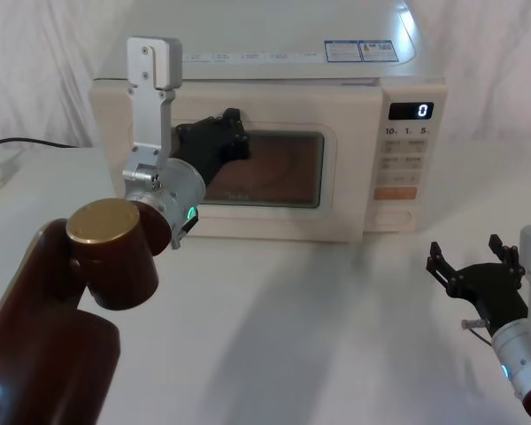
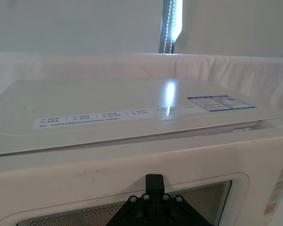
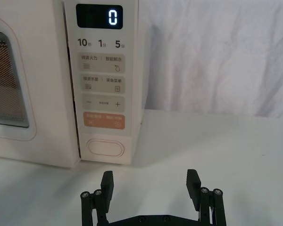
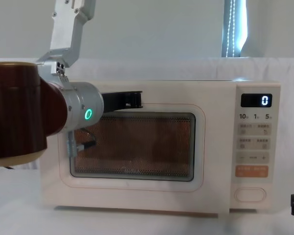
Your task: Press the button to open the microwave door with one hand; close the microwave door with the other hand.
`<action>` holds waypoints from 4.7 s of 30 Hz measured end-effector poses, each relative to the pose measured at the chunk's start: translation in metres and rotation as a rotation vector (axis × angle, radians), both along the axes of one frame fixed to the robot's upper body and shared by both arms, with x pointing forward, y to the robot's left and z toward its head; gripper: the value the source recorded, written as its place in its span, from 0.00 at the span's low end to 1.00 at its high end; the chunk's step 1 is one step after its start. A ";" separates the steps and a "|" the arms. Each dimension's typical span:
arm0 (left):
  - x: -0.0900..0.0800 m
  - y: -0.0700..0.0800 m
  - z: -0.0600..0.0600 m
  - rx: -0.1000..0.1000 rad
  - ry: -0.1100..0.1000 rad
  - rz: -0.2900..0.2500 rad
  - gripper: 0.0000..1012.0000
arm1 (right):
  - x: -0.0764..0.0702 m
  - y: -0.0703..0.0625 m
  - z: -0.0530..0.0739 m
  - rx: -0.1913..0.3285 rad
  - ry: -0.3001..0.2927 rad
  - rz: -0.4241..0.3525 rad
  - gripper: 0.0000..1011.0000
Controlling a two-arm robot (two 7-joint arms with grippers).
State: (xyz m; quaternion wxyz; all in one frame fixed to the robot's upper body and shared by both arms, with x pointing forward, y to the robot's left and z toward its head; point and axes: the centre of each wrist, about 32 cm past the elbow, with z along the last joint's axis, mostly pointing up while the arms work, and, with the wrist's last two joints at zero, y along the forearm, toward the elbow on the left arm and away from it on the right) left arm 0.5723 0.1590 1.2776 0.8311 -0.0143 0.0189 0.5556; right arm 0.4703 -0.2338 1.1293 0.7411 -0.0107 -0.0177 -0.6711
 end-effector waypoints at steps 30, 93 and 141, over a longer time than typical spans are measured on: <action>0.006 -0.008 -0.002 0.006 0.007 0.029 0.00 | 0.000 0.000 0.000 0.000 0.000 0.000 0.99; -0.085 0.053 0.011 0.061 -0.072 -0.040 0.00 | 0.000 0.000 0.000 0.000 0.000 0.000 0.99; -0.168 0.128 -0.087 0.081 -0.007 0.226 0.89 | 0.000 0.000 0.000 0.000 0.000 0.000 0.99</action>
